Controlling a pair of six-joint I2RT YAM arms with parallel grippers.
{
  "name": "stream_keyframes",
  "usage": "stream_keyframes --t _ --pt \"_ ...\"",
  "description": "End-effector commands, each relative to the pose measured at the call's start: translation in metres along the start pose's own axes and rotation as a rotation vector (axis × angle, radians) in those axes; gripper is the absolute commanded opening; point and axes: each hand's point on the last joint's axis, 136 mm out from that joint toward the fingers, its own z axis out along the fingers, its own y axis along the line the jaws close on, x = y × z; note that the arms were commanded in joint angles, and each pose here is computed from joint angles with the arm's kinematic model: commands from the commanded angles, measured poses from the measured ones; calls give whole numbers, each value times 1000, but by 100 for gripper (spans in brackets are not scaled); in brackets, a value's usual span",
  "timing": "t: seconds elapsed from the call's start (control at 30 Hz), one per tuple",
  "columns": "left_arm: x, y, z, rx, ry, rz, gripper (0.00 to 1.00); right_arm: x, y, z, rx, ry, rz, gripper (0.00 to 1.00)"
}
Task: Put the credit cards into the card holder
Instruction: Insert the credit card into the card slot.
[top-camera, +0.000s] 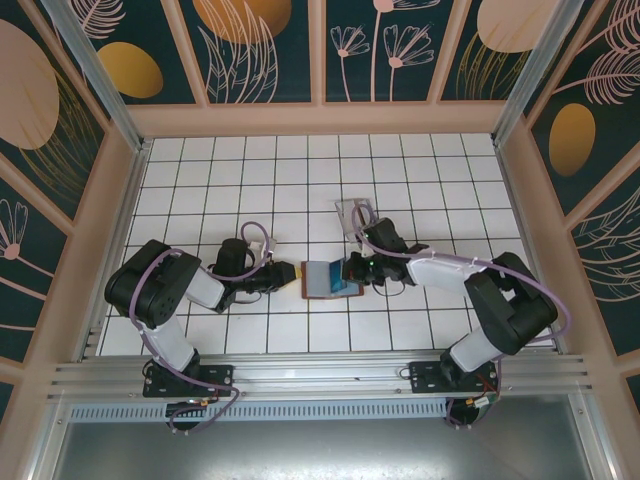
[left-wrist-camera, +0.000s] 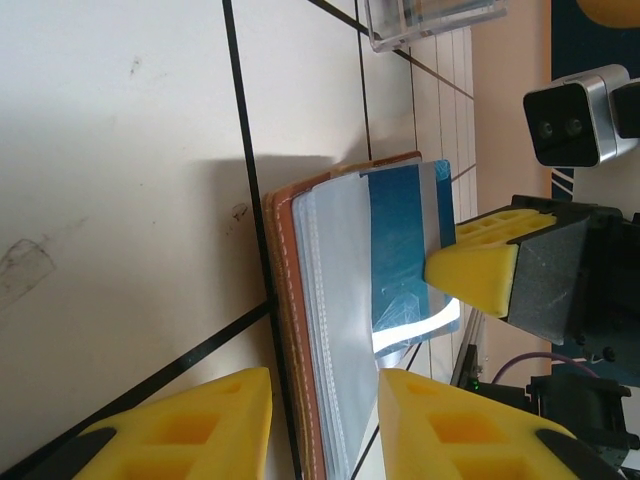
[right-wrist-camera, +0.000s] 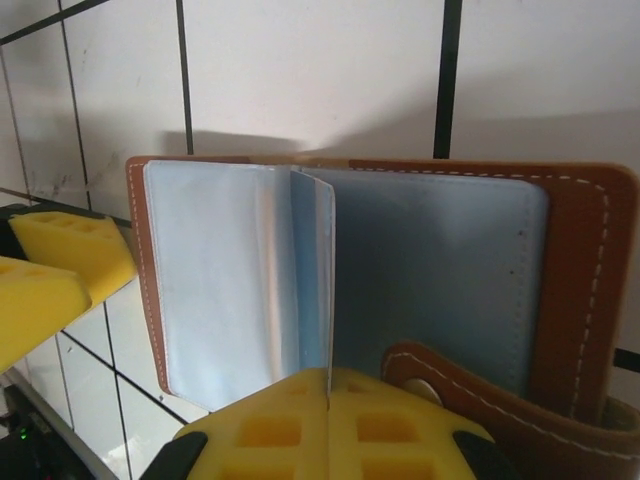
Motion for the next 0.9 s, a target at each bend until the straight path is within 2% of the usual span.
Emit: stream_keyframes --t 0.0,0.2,0.57,0.87 --pt "15 18 4 -73 41 -35 35 5 -2 -7 -50 -1 8 0" --pt "15 21 9 -105 48 -28 32 9 9 -15 -167 4 2 0" --pt "16 24 12 -145 45 -17 32 1 4 -27 -227 -44 21 0" --pt "18 23 18 -159 64 -9 31 8 -5 -18 -256 -15 37 0"
